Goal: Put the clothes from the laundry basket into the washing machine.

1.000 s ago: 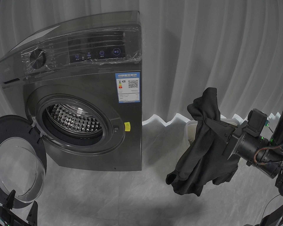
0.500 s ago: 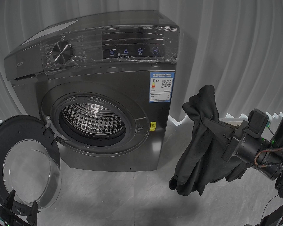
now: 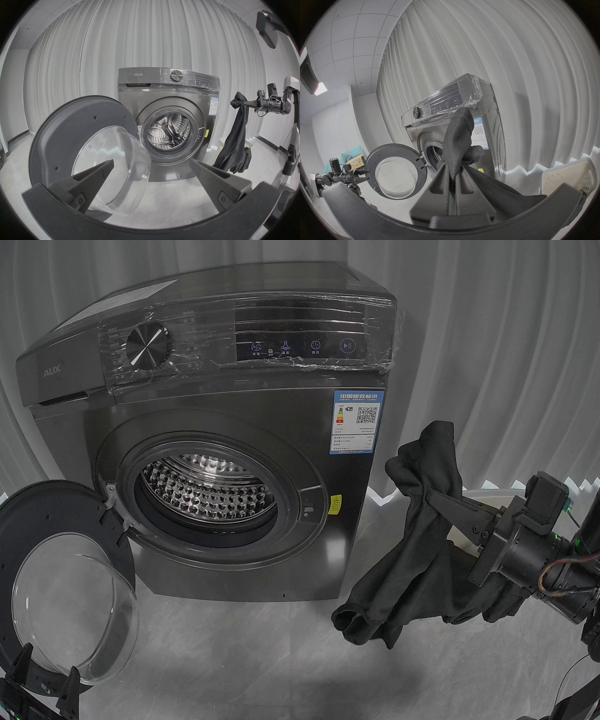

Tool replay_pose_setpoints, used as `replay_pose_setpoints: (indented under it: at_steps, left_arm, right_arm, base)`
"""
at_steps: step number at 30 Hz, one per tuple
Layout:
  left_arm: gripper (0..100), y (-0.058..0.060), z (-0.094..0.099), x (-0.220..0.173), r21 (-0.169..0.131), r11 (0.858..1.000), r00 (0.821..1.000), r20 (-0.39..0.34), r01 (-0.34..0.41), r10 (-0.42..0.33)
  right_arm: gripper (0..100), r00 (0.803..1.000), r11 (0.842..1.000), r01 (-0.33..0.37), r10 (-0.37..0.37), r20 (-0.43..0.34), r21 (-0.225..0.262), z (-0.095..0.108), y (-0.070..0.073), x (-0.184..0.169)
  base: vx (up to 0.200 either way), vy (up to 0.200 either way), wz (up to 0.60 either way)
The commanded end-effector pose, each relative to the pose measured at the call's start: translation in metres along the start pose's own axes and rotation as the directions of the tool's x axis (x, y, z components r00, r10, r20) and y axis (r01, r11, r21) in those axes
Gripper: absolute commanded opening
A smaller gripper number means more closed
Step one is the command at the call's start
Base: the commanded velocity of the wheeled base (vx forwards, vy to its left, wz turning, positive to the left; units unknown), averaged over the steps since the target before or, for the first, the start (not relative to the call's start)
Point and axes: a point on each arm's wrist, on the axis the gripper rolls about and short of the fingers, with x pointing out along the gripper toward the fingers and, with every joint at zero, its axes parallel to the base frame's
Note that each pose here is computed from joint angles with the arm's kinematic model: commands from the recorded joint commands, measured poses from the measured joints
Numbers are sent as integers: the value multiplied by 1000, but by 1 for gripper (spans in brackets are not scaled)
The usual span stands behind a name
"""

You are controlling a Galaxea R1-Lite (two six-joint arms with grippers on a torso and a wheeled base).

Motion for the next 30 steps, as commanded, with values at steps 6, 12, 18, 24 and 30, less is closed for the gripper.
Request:
replay_pose_setpoints:
  at_steps: [6, 12, 18, 24, 30]
  left_arm:
    - [100, 0, -5, 0, 0, 1000, 1000, 2, -1, 1]
    - [100, 0, -5, 0, -2, 1000, 1000, 1, -1, 1]
    - [100, 0, -5, 0, 0, 1000, 1000, 1, -1, 1]
    - [100, 0, -5, 0, -2, 1000, 1000, 1, -1, 1]
    - [100, 0, -5, 0, -2, 1000, 1000, 1, -1, 1]
  right_arm:
    - [0, 1000, 1000, 1, -1, -8, 0, -2, 0, 1]
    - [0, 1000, 1000, 3, -3, -22, 3, -5, -1, 2]
    - [0, 1000, 1000, 4, -4, -29, 3, -7, -1, 2]
    - [0, 999, 1000, -13, 15, -49, 25, -12, 3, 7]
    - [0, 999, 1000, -13, 15, -49, 25, -12, 3, 8]
  base:
    - [-67, 0, 0]
    - [0, 33, 0]
    - [0, 200, 0]
    - [0, 200, 0]
    - [0, 200, 0]
